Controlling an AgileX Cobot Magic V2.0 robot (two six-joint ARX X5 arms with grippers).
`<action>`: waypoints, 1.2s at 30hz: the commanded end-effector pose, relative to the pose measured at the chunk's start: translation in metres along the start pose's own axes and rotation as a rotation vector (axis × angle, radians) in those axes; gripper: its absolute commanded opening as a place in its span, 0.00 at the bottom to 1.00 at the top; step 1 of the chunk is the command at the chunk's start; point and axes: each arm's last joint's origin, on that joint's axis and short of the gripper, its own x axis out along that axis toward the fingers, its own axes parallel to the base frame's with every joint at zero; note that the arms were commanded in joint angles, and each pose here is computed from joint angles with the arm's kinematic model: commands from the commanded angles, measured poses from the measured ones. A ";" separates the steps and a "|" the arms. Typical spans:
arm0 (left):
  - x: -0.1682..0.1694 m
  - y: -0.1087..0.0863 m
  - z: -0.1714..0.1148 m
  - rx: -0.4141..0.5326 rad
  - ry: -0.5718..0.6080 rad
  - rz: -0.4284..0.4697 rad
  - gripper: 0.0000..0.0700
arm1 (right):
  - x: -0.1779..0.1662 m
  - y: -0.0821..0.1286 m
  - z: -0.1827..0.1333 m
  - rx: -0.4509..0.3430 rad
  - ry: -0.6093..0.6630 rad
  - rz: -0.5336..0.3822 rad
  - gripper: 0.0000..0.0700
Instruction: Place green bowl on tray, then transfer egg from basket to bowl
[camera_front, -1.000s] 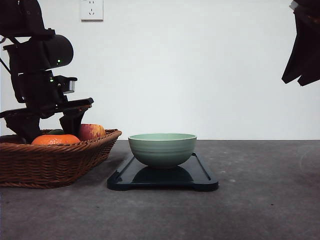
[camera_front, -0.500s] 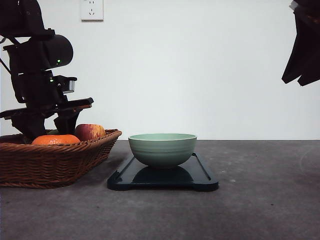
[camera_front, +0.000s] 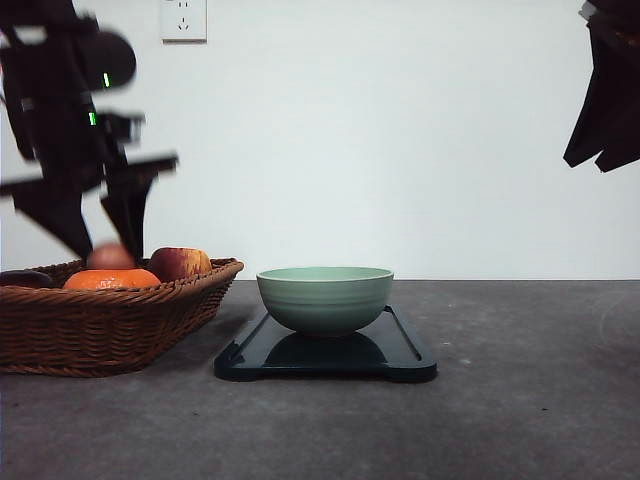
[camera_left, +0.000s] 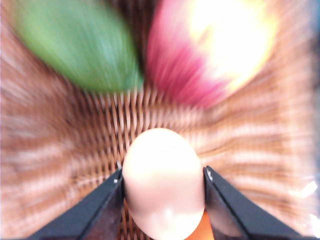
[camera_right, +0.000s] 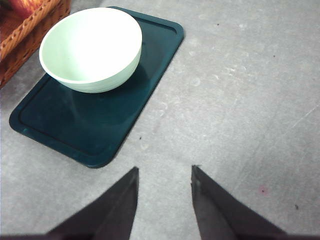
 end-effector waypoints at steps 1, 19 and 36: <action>-0.019 -0.002 0.008 0.005 -0.075 -0.005 0.32 | 0.000 0.001 0.003 0.006 -0.010 0.004 0.29; -0.094 -0.040 0.016 0.088 -0.396 -0.337 0.32 | 0.000 0.001 0.003 0.006 -0.011 0.004 0.29; -0.023 -0.119 0.015 0.239 -0.328 -0.424 0.33 | 0.000 0.001 0.003 0.006 -0.008 0.004 0.29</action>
